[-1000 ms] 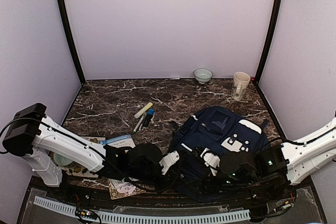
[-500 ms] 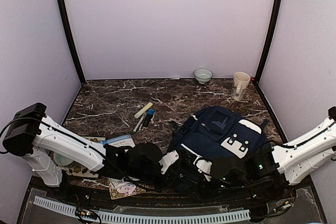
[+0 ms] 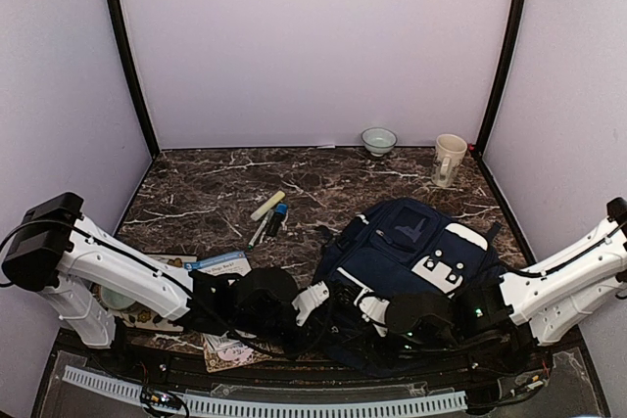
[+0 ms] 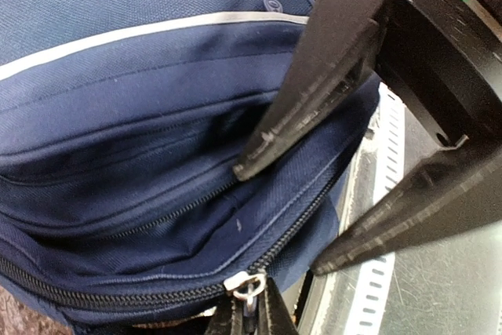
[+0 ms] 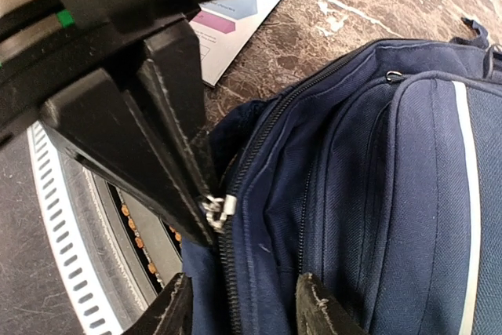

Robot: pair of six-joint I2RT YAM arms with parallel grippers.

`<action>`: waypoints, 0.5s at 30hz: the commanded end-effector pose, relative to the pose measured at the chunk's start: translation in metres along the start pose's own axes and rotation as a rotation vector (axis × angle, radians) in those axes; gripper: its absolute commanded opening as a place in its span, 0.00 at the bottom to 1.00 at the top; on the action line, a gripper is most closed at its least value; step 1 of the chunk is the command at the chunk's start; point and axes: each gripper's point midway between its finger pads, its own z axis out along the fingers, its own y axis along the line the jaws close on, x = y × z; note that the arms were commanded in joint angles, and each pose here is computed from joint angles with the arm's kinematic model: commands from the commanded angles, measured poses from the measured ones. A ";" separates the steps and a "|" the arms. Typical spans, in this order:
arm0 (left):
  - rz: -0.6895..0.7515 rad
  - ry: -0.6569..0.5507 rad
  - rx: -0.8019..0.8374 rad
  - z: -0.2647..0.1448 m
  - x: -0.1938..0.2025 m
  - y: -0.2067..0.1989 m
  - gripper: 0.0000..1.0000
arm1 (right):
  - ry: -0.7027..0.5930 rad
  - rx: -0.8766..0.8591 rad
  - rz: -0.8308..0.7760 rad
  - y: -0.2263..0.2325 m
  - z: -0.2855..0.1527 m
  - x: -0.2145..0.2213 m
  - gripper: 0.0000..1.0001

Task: Pack the student bag
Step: Hold the largest pocket of the student bag, then unzip the largest pocket of the student bag.

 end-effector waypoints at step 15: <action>0.037 -0.145 0.153 -0.027 -0.035 -0.035 0.00 | -0.023 0.017 -0.011 -0.013 0.005 0.017 0.09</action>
